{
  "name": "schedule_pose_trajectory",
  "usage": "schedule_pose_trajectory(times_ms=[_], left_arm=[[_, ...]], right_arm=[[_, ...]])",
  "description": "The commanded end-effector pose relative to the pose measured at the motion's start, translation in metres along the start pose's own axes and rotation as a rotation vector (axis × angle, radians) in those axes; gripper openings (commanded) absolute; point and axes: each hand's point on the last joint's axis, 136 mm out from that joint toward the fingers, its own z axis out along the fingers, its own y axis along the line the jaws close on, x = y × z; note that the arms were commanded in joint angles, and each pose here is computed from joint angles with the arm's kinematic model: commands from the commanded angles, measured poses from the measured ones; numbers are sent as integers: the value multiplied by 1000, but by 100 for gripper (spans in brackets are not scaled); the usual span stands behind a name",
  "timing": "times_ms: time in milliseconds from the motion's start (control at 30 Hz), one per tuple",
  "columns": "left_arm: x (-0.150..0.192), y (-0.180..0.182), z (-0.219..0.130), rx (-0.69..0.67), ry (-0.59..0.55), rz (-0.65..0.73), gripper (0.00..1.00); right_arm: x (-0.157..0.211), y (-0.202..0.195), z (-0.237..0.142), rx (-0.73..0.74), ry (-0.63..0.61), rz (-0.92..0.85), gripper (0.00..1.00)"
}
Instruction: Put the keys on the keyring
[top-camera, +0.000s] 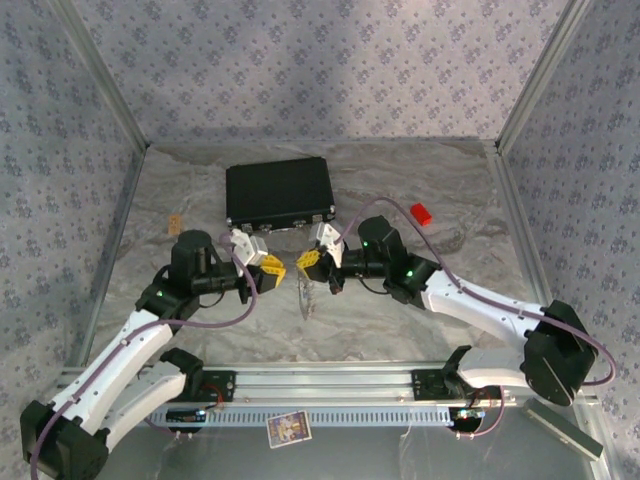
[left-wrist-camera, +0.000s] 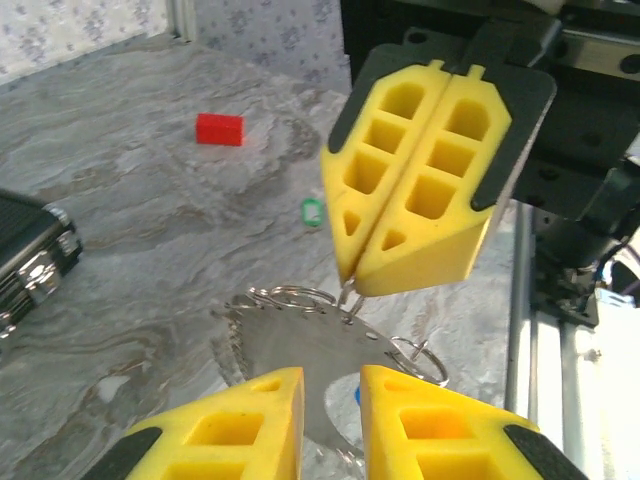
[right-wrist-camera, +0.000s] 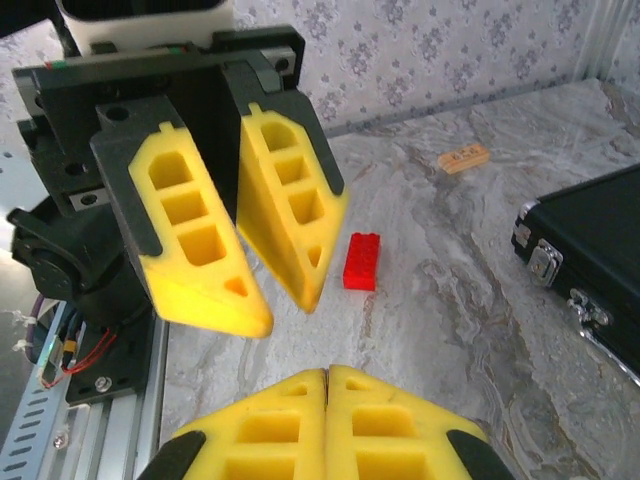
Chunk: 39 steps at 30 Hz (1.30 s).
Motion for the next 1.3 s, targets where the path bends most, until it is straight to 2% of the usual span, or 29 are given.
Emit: schedule_pose_trajectory(times_ms=[0, 400, 867, 1100, 1267], left_arm=[[-8, -20, 1, 107, -40, 18, 22], [-11, -33, 8, 162, -52, 68, 23], [-12, -35, 10, 165, -54, 82, 21], [-10, -25, 4, 74, -35, 102, 20], [-1, -15, 2, 4, 2, 77, 26]], right_arm=[[-30, 10, -9, -36, -93, -71, 0], [-42, 22, -13, -68, -119, -95, 0], [-47, 33, -11, -106, -126, -117, 0], [-38, 24, -11, -54, -93, -123, 0], [-34, 22, -10, -42, -76, -126, 0]])
